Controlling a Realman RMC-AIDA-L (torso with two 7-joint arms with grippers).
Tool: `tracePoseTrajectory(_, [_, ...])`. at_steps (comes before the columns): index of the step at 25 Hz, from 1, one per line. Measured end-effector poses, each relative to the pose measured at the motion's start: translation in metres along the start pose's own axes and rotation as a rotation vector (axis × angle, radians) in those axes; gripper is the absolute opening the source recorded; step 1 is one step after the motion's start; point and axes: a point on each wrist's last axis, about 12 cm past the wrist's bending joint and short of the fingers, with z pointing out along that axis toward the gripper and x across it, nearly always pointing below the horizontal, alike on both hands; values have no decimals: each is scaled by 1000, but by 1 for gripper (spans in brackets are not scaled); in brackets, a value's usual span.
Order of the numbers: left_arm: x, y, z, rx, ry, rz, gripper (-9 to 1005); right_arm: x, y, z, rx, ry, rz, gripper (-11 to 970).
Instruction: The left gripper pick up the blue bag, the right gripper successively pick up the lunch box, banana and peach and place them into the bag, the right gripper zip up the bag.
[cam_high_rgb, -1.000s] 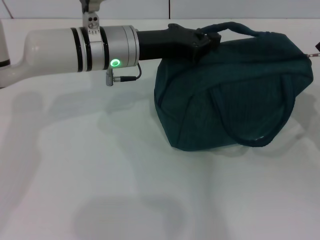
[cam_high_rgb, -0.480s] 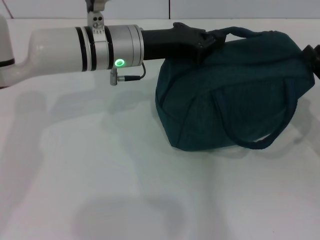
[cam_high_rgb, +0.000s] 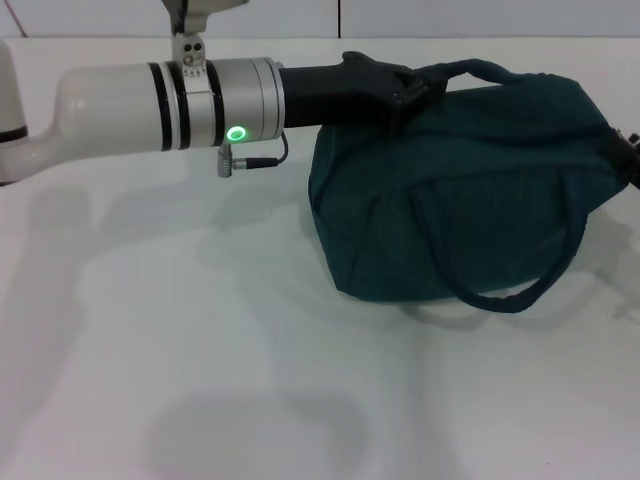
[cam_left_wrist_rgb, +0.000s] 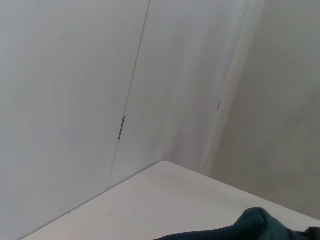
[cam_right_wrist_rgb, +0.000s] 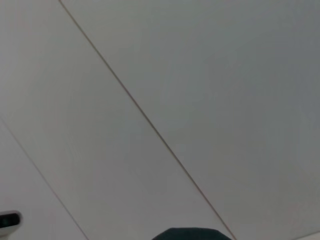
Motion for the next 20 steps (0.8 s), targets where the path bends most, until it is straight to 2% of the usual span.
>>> tracePoseTrajectory(13, [0,-3,3,13,-6,43,0,-5,5,-46,-56,17,-12,606])
tracePoseTrajectory(20, [1,-6,6,28,-11,53,0,-5,-1,-52,4,2,-88,579])
